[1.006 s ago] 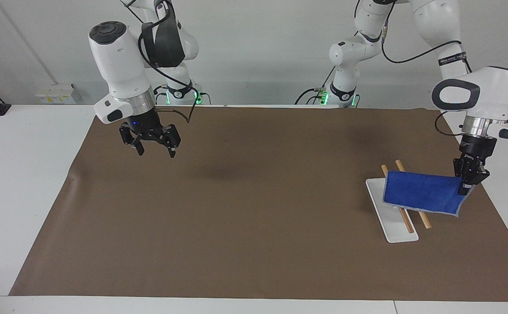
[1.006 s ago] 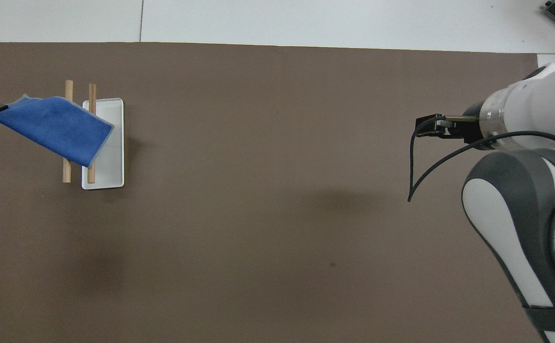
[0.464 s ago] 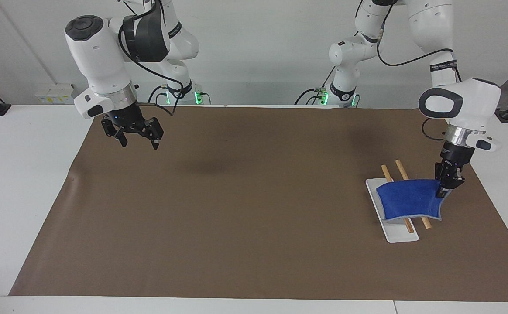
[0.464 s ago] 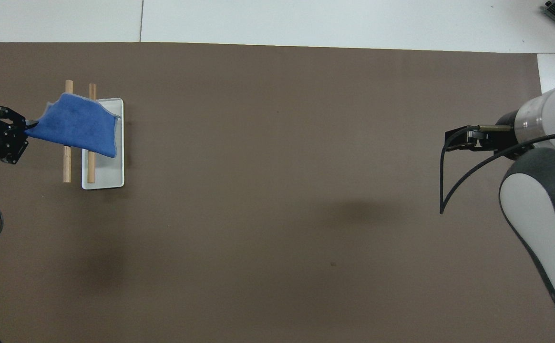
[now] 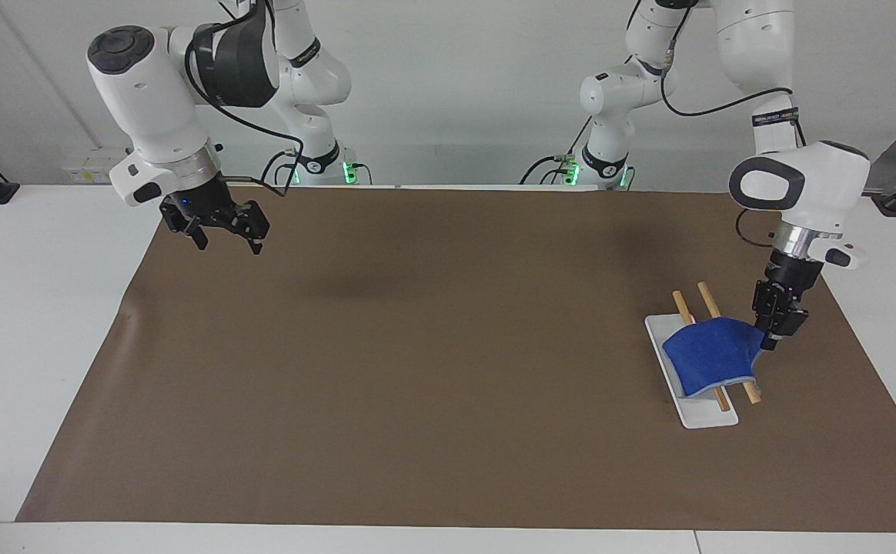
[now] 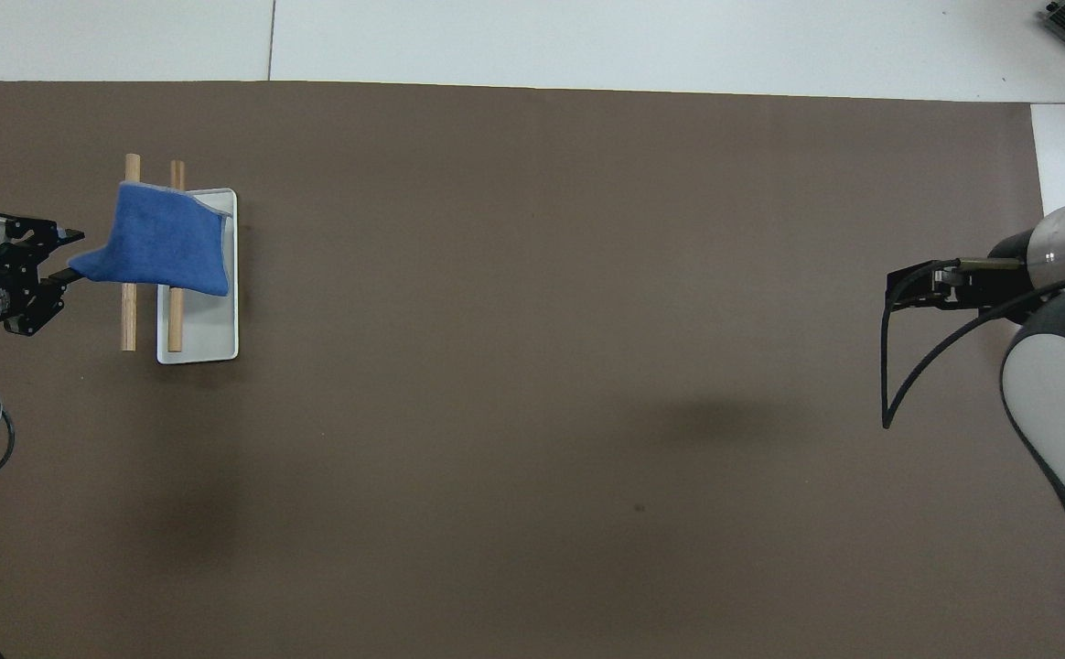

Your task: Right arm passes towel to left arm to hang

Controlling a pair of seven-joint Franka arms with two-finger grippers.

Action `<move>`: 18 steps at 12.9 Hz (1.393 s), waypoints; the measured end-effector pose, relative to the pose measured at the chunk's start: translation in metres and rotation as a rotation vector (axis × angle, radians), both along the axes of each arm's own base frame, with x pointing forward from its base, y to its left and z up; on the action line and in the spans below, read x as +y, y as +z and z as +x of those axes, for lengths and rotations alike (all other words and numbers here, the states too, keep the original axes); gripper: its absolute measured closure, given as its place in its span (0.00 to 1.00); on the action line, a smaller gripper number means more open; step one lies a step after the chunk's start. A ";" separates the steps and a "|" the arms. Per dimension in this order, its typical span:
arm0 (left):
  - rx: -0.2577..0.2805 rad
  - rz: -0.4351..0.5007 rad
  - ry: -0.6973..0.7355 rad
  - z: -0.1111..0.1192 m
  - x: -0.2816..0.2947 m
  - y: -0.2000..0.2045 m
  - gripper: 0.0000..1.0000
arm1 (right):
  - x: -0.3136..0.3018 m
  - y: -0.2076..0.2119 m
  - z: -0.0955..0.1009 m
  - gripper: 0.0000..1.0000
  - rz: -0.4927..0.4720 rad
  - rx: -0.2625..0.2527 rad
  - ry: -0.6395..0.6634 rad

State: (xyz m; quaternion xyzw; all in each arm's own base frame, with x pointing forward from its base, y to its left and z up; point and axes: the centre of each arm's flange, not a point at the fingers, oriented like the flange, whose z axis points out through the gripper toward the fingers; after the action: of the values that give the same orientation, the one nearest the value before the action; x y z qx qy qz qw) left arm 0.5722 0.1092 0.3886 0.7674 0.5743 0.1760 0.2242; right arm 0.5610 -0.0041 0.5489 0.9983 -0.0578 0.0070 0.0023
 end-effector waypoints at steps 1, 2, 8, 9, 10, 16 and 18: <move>-0.002 0.004 -0.005 0.000 0.001 0.001 0.33 | -0.003 -0.001 -0.001 0.00 0.000 0.005 -0.006; -0.006 0.014 -0.018 0.000 0.002 0.001 0.32 | -0.006 -0.001 -0.001 0.00 0.000 0.007 -0.010; 0.098 0.162 -0.300 0.019 0.025 0.049 0.33 | -0.001 0.000 -0.001 0.00 0.000 0.006 -0.001; 0.151 0.189 -0.364 0.025 0.029 0.070 0.33 | -0.001 0.000 -0.002 0.00 0.000 0.006 0.001; 0.197 0.214 -0.417 0.031 0.029 0.093 0.33 | 0.000 0.000 -0.002 0.00 0.000 0.005 0.008; 0.345 0.314 -0.626 0.042 -0.024 0.169 0.39 | 0.014 0.005 -0.001 0.00 -0.008 -0.004 0.050; 0.393 0.368 -0.725 0.040 -0.069 0.193 0.39 | 0.021 0.011 -0.001 0.00 -0.025 -0.016 0.069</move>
State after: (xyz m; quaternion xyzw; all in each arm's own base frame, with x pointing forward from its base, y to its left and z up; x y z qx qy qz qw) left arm 0.6120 0.0398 0.5814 0.9649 0.2593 0.0364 0.0177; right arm 0.5604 0.0168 0.5594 0.9995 -0.0235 0.0156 0.0139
